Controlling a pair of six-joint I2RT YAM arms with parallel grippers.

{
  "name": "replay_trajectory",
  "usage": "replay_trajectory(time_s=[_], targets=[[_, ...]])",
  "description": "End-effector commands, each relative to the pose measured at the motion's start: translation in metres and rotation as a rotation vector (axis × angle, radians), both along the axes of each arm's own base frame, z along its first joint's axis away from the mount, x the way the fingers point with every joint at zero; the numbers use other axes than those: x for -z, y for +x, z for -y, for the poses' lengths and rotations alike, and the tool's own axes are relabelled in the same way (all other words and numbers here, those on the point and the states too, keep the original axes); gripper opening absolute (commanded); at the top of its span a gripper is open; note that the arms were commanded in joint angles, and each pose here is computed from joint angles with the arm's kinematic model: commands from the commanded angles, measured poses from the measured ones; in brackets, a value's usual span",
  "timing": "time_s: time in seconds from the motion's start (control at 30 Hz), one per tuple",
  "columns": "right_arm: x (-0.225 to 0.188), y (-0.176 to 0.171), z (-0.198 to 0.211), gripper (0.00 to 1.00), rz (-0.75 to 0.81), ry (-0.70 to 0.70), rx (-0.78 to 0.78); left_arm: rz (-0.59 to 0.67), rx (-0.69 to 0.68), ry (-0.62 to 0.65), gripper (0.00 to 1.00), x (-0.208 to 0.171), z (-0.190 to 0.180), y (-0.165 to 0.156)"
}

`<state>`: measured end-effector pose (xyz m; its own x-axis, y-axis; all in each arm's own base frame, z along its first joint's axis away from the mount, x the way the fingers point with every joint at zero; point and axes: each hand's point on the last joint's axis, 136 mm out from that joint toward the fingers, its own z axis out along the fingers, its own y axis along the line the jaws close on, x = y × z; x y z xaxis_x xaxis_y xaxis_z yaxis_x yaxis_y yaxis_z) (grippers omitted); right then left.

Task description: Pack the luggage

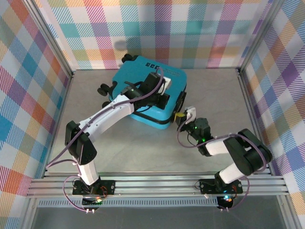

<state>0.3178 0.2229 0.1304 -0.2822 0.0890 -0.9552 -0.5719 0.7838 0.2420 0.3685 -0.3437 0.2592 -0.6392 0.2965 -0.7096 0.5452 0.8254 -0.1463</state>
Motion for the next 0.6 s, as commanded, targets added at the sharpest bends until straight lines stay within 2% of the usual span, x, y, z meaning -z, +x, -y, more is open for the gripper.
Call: replay_trajectory(time_s=[0.0, 0.17, 0.3, 0.4, 0.57], targets=[[-0.052, -0.037, -0.037, 0.0, 0.162, 0.073, -0.173, 0.076, 0.0, -0.035, 0.06, -0.02, 0.015, 0.027], [-0.056, -0.045, -0.034, 0.0, 0.171, 0.064, -0.17, 0.112, 0.029, -0.091, 0.23, -0.031, 0.051, 0.058], [-0.055, -0.047, -0.034, 0.0, 0.164, 0.055, -0.178, 0.118, 0.077, -0.131, 0.24, -0.028, 0.088, 0.085], [-0.05, -0.047, -0.036, 0.0, 0.15, 0.055, -0.186, 0.136, 0.123, -0.204, 0.3, -0.022, 0.114, 0.097], [-0.043, -0.048, -0.044, 0.0, 0.123, 0.072, -0.218, 0.218, 0.121, -0.23, 0.38, -0.002, 0.131, 0.119]])
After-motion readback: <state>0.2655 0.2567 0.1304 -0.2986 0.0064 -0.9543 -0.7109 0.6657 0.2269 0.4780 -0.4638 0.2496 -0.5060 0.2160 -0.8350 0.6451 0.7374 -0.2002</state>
